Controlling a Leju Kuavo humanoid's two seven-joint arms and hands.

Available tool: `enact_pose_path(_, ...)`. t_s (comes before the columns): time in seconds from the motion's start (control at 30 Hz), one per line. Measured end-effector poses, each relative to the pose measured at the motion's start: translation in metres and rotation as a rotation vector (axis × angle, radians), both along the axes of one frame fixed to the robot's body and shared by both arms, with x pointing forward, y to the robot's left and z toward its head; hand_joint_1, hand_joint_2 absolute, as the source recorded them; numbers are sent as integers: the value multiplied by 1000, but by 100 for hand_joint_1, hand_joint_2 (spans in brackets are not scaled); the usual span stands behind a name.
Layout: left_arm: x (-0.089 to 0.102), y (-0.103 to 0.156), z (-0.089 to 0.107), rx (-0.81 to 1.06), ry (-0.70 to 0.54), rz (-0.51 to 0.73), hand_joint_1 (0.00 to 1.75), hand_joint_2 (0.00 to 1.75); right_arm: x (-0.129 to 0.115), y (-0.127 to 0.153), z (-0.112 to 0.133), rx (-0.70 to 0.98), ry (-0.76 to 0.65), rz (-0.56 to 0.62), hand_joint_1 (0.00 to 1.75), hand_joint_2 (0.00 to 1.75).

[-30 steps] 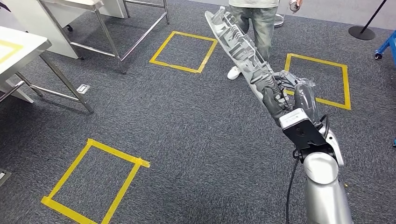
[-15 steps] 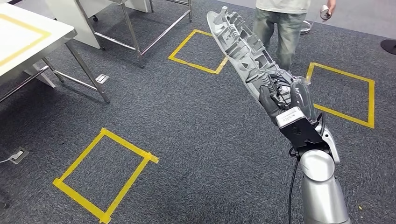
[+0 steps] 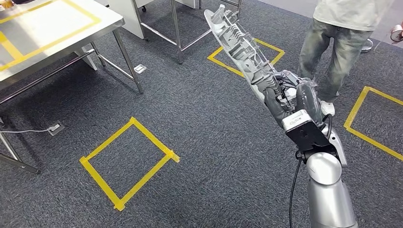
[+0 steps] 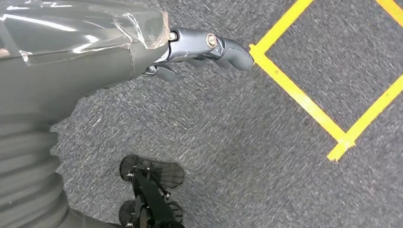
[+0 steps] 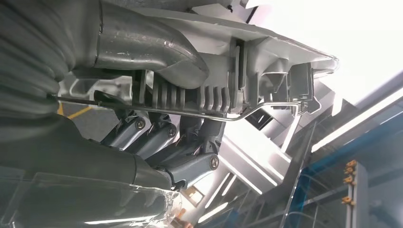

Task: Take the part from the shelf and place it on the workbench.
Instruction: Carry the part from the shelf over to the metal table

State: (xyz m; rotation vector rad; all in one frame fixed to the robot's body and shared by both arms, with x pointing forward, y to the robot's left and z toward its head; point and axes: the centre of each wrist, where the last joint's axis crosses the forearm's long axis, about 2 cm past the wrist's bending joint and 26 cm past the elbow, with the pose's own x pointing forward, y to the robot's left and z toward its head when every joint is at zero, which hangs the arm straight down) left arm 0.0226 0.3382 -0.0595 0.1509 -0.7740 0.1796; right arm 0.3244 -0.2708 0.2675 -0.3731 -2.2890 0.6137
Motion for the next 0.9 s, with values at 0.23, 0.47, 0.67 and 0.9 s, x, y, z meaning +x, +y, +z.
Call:
enact_pose_path(0.23,5,1,0,17,-3,11,0,175,5,2,1,5,1,7,175,175)
enact_pose_path(0.47,14,3,2,28,-21,18,0,175,12,3,2,9,0,16,175,175)
enact_pose_path(0.67,23,2,3,43,-38,-7,0,175,13,-2,0,20,7,-14,175,175)
enact_pose_path(0.9,31,-1,2,50,-51,-43,0,175,7,-17,-7,23,21,-71,175,175)
